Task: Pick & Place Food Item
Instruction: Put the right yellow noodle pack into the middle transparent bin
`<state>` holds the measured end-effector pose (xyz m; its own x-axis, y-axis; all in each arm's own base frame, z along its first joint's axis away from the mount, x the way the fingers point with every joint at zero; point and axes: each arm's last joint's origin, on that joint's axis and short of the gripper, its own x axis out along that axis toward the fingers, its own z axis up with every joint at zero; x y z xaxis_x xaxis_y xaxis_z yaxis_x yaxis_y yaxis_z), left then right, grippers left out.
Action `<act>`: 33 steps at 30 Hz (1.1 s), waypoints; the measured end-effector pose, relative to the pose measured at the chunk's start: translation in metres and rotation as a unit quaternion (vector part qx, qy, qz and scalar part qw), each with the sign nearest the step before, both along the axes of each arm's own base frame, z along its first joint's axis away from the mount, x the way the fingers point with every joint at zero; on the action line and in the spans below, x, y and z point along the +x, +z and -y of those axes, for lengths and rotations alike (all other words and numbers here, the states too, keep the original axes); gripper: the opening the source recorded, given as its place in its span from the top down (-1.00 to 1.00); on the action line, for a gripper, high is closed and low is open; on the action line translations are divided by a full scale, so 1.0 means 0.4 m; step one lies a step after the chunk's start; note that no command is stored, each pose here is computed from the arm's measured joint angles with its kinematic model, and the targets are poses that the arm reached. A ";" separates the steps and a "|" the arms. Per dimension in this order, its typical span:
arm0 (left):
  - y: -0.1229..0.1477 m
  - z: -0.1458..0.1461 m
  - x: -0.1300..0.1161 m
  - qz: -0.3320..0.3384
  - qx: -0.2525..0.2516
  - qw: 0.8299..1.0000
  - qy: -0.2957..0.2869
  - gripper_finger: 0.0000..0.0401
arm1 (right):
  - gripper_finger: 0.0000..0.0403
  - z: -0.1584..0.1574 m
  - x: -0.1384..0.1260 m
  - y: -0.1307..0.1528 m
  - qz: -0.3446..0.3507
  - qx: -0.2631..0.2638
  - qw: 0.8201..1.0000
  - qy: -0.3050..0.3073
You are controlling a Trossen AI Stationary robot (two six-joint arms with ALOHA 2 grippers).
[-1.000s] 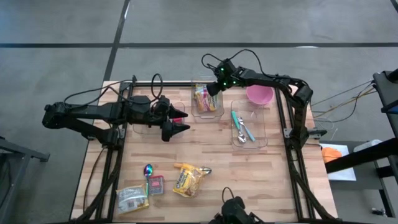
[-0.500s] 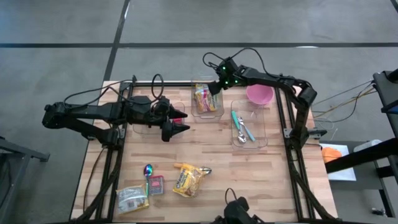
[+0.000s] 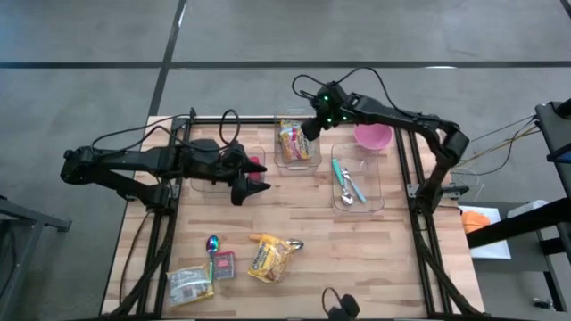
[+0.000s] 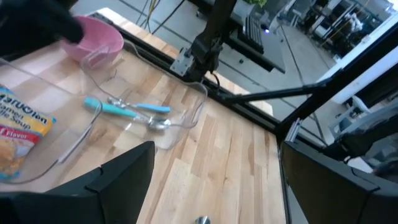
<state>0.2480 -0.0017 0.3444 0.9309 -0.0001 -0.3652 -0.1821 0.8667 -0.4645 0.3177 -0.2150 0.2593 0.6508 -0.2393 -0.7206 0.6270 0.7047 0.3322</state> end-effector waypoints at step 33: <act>-0.063 0.039 -0.039 -0.149 0.019 0.985 -0.087 -0.77 | -0.03 -0.621 -0.004 0.081 0.006 0.087 0.993 0.085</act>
